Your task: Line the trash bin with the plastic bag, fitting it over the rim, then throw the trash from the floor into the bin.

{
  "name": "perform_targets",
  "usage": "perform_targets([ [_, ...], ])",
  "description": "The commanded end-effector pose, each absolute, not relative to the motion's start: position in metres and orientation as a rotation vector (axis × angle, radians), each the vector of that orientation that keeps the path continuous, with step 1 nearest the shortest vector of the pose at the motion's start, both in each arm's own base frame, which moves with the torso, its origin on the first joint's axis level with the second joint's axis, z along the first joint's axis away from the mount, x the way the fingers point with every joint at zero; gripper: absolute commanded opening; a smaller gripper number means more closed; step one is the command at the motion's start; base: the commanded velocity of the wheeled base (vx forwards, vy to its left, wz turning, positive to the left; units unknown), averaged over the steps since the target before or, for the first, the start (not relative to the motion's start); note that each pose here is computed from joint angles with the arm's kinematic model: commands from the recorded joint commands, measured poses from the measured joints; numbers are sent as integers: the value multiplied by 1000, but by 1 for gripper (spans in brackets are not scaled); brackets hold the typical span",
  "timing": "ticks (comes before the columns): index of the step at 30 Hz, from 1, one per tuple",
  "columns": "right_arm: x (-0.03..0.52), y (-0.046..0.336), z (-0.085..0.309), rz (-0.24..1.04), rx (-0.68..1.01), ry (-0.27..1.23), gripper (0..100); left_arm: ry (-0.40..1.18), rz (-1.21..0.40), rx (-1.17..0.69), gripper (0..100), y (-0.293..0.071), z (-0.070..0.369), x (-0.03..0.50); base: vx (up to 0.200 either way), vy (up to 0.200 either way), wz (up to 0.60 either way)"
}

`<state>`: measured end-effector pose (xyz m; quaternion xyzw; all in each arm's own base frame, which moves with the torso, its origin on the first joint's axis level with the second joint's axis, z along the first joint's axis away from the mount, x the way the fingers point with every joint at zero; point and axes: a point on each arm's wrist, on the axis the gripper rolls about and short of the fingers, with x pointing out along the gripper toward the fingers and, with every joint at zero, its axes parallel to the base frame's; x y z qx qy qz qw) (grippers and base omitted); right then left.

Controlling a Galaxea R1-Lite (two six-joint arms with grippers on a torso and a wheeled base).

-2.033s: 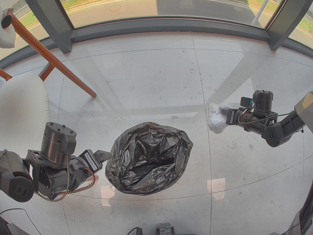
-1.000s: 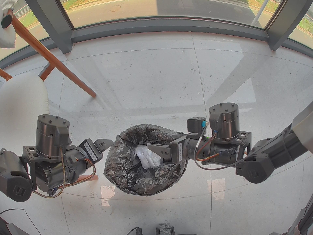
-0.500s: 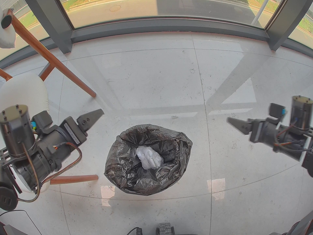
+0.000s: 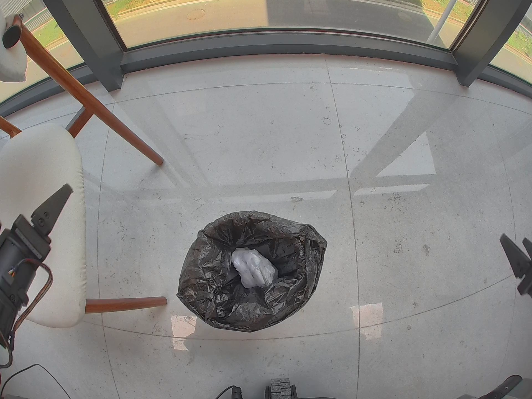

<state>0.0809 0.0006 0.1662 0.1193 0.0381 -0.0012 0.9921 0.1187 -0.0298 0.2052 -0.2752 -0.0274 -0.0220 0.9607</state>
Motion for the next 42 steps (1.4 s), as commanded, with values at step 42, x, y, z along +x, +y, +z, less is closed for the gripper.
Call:
perform_targets([
  [42, -22, 0, 76, -12, 6, 12, 100, 1, 31, -17, 100, 1, 76, -23, 0, 0, 0],
])
